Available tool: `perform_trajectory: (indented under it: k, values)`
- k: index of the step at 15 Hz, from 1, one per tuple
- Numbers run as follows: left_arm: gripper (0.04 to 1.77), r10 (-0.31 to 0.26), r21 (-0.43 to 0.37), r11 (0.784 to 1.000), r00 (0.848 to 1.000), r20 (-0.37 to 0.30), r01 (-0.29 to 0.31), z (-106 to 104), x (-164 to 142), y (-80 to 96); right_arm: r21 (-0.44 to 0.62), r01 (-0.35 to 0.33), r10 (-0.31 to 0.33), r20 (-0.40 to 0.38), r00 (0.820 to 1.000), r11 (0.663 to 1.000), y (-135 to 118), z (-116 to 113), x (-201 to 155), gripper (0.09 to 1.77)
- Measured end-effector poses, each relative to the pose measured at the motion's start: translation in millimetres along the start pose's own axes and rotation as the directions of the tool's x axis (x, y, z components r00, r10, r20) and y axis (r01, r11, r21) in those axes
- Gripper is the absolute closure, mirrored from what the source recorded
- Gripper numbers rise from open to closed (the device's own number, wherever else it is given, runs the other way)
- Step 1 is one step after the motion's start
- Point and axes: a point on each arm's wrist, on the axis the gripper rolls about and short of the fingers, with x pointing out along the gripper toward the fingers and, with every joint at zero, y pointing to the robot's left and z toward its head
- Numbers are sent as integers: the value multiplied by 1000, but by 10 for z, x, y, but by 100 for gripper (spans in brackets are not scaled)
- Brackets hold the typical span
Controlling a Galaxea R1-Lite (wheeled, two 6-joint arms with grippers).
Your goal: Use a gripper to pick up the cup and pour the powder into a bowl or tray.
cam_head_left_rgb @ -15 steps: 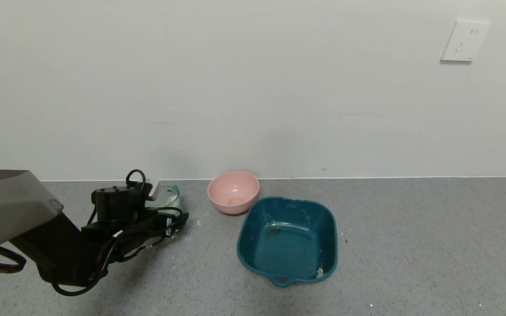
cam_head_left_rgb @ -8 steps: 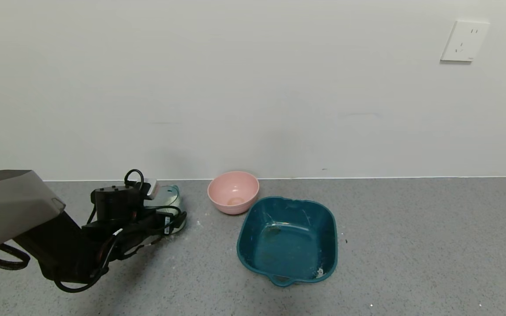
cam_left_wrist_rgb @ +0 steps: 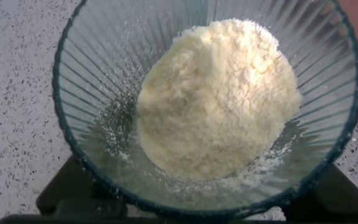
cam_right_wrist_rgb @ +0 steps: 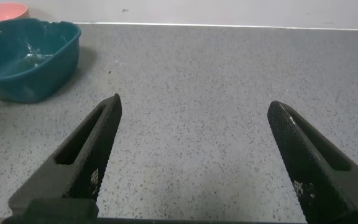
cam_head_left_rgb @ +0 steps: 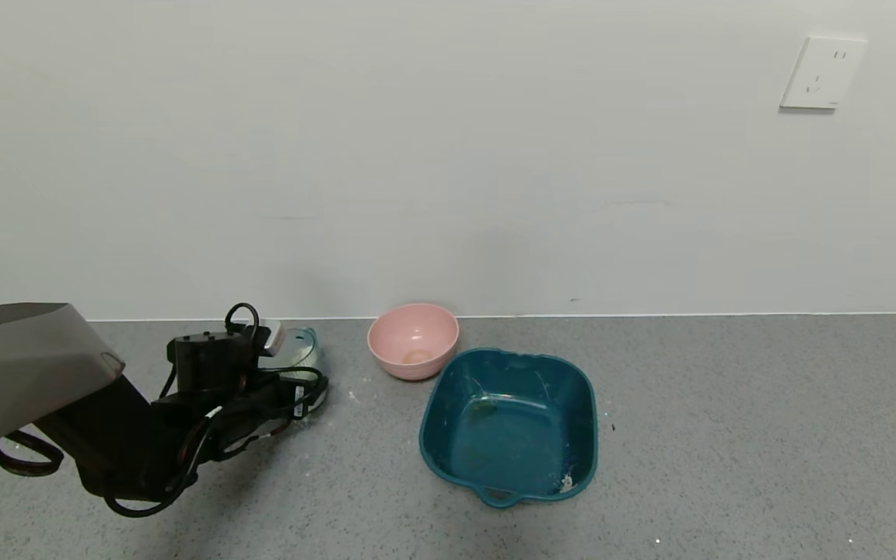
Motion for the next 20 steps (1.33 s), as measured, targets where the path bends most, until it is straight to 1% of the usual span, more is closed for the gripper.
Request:
perform_trajectory:
  k: [2, 6, 8, 10, 13, 16, 20]
  values:
    - [50, 0, 1, 1000, 1000, -1, 0, -8, 10, -1, 0, 0, 0, 0, 1000, 1000, 0, 0, 0, 15]
    - [51, -2, 4, 1000, 1000, -1, 2, -4, 6, -4, 0, 0, 0, 0, 1000, 1000, 0, 0, 0, 15]
    - [52, -4, 27, 1000, 1000, -1, 4, 24, -18, -13, 0, 0, 0, 0, 1000, 1000, 0, 0, 0, 15]
    - [52, -7, 46, 999, 1000, 15, 7, 96, -61, -27, 0, 0, 0, 0, 1000, 1000, 0, 0, 0, 15]
    - [52, -18, 63, 998, 1000, 16, 17, 237, -167, -75, 0, 0, 0, 0, 1000, 1000, 0, 0, 0, 15]
    - [52, -26, 72, 997, 999, 48, 22, 419, -314, -125, 0, 0, 0, 0, 1000, 1000, 0, 0, 0, 15]
    - [52, -29, 106, 994, 998, 55, 23, 630, -576, -300, 0, 0, 0, 0, 1000, 1000, 0, 0, 0, 15]
